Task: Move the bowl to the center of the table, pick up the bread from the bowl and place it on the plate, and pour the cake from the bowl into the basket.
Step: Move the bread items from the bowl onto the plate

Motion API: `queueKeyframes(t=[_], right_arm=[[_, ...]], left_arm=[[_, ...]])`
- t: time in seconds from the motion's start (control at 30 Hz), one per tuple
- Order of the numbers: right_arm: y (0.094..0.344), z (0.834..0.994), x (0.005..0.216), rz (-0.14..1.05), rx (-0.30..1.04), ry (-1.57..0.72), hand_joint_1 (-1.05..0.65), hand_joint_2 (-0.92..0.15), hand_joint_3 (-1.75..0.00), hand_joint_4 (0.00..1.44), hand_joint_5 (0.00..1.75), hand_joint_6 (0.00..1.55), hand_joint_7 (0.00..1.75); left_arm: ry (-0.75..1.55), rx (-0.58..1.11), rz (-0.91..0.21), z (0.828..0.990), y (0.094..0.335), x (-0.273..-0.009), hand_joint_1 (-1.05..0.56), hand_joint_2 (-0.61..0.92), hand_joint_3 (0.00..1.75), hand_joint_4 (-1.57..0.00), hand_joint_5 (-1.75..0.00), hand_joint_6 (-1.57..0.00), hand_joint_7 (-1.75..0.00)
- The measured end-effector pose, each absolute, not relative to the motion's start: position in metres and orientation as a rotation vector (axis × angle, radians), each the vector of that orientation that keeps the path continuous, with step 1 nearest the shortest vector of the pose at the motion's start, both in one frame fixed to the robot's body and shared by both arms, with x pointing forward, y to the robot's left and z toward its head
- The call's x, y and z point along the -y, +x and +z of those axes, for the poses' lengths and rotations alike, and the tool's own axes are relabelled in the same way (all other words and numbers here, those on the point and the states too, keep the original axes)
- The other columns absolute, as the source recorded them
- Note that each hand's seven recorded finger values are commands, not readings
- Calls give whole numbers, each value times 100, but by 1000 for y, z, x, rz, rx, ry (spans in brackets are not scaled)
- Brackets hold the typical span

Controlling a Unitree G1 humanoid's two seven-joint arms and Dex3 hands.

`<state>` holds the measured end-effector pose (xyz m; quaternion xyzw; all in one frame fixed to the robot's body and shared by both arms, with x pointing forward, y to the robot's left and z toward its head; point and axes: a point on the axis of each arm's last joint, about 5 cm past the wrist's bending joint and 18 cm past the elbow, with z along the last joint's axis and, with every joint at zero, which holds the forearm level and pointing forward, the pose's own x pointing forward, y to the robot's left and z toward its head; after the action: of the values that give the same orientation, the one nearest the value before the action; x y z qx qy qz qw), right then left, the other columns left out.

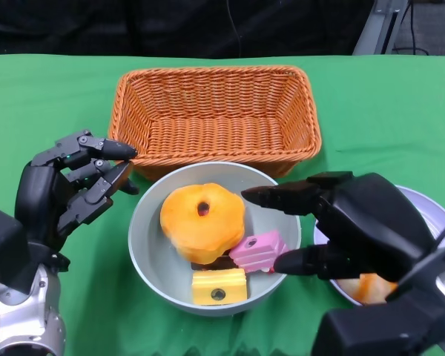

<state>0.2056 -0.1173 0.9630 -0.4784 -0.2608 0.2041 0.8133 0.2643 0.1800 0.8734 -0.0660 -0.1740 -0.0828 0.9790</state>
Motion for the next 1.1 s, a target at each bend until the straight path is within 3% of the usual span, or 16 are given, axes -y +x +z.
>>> queueKeyframes(t=[0.63, 1.1], right_arm=[[241, 934, 92, 483, 499, -1149, -66, -89, -1, 55, 0, 56, 0], [250, 918, 78, 502, 527, -1171, -68, -90, -1, 52, 0, 50, 0]], left_arm=[[-114, 369, -160, 875, 264, -177, -25, 92, 28, -81, -138, -91, -89], [-125, 381, -140, 876, 264, -178, -23, 92, 30, -82, -136, -92, -87]])
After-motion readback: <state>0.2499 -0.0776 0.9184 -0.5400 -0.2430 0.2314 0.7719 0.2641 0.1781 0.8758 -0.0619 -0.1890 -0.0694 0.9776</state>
